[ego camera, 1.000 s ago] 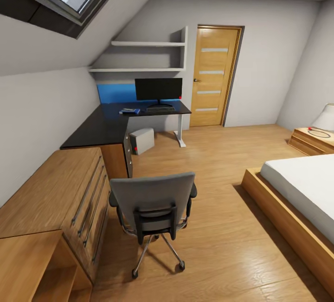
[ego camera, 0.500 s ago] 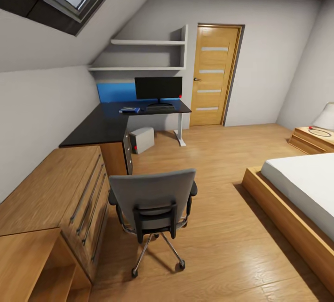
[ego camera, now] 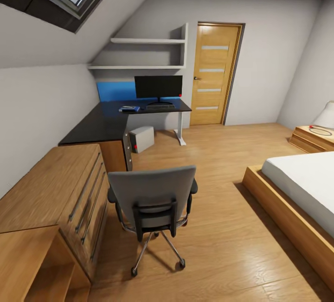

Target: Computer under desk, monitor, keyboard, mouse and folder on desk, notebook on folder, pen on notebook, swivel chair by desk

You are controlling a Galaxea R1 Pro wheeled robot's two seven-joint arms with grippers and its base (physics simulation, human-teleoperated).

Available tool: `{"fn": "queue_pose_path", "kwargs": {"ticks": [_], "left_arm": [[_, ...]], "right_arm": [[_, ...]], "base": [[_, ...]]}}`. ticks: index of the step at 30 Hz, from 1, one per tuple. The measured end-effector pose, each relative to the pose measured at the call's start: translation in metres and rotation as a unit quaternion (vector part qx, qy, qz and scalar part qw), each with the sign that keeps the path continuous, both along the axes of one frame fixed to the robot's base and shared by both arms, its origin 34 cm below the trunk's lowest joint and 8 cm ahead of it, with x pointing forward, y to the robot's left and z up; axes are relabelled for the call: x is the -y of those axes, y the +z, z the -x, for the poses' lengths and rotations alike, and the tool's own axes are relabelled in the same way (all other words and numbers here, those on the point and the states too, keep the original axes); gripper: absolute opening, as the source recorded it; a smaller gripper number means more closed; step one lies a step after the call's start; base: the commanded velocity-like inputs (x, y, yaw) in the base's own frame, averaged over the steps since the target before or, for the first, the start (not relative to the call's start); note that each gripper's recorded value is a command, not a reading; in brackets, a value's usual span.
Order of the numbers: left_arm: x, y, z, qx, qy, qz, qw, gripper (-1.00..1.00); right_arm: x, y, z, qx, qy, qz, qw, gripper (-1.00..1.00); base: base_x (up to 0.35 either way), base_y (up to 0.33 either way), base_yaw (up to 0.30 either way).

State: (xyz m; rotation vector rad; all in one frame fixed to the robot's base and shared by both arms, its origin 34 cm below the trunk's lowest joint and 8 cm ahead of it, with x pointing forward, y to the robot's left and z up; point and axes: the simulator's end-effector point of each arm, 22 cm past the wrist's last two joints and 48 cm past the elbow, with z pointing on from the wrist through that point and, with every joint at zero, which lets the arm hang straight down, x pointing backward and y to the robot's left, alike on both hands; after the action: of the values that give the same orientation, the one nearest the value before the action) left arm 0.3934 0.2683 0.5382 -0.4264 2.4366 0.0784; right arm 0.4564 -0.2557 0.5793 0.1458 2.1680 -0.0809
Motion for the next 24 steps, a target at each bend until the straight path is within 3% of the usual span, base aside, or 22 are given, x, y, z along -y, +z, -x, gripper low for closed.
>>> {"fn": "queue_pose_path", "kwargs": {"ticks": [4,7,10,12,14,15,19,24], "left_arm": [[0.005,0.002,-0.016,0.014,0.000,0.003,0.9999,1.00],[0.027,0.011,-0.047,0.026,-0.011,0.020,0.9994,1.00],[0.036,0.022,-0.079,0.032,-0.021,0.029,0.9989,1.00],[0.041,0.065,-0.146,0.073,-0.033,0.037,0.9961,1.00],[0.044,0.072,-0.156,0.082,-0.035,0.039,0.9953,1.00],[0.050,0.081,-0.167,0.089,-0.039,0.044,0.9944,1.00],[0.054,0.072,-0.164,0.079,-0.042,0.050,0.9948,1.00],[0.048,0.058,-0.153,0.061,-0.043,0.046,0.9962,1.00]], "right_arm": [[0.000,-0.003,-0.006,0.007,-0.003,-0.001,1.0000,1.00],[-0.012,0.010,-0.034,0.040,-0.005,-0.016,0.9991,1.00],[-0.027,0.020,-0.060,0.058,-0.005,-0.034,0.9977,1.00],[-0.048,0.036,-0.112,0.054,0.008,-0.056,0.9970,1.00],[-0.051,0.037,-0.127,0.046,0.011,-0.058,0.9972,1.00],[-0.055,0.044,-0.155,0.034,0.018,-0.060,0.9975,1.00],[-0.055,0.057,-0.190,0.035,0.016,-0.065,0.9971,1.00],[-0.048,0.045,-0.182,0.019,0.005,-0.063,0.9978,1.00]], "base": [[0.000,0.000,0.000],[0.000,0.000,0.000],[0.000,0.000,0.000],[0.000,0.000,0.000],[0.000,0.000,0.000],[0.000,0.000,0.000],[0.000,0.000,0.000],[0.000,0.000,0.000]]}}
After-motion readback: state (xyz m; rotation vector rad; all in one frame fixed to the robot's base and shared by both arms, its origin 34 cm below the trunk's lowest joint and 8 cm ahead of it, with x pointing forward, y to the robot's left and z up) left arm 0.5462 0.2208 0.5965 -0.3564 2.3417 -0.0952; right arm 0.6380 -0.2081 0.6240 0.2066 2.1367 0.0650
